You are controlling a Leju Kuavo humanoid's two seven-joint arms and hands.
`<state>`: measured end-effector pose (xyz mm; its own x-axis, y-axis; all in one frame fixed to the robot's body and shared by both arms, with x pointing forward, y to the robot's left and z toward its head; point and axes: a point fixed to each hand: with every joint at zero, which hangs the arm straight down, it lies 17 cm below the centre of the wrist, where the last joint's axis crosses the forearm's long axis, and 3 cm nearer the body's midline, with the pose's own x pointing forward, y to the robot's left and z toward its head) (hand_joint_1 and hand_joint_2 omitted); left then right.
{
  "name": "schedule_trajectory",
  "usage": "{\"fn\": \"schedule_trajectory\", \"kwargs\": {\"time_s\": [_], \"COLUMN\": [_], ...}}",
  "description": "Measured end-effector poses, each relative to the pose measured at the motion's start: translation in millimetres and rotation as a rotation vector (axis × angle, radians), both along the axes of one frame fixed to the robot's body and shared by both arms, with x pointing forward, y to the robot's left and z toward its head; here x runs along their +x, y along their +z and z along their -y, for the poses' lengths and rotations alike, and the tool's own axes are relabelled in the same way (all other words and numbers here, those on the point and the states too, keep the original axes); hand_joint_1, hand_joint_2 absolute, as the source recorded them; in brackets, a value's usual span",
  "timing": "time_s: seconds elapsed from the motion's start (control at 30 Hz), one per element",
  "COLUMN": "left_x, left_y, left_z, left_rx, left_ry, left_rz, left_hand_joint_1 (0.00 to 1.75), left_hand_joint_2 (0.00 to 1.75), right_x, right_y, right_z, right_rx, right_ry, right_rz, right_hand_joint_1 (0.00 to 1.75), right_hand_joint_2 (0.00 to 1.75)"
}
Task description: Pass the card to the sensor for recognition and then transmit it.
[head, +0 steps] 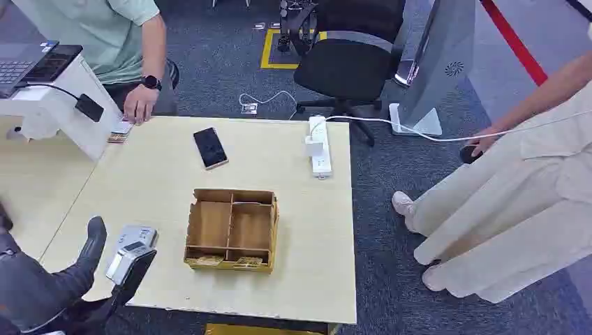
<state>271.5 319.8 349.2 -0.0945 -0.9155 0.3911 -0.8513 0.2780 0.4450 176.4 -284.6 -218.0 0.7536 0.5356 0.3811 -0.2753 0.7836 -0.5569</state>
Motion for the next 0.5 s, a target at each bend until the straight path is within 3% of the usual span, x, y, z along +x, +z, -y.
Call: {"fn": "schedule_trajectory", "kwargs": {"time_s": [0.5], "left_x": [0.9], "left_y": [-0.5], "left_z": [0.4], "left_rx": [0.008], "left_ry": [0.006], "left_rz": [-0.008], "left_hand_joint_1": [0.0], "left_hand_joint_2": [1.75], "right_x": [0.2], "right_y": [0.1], "right_z": [0.1], "right_rx": [0.0], "right_ry": [0.0], "right_rz": [0.001], "right_hand_joint_1": [0.0], "right_hand_joint_2": [1.75]}}
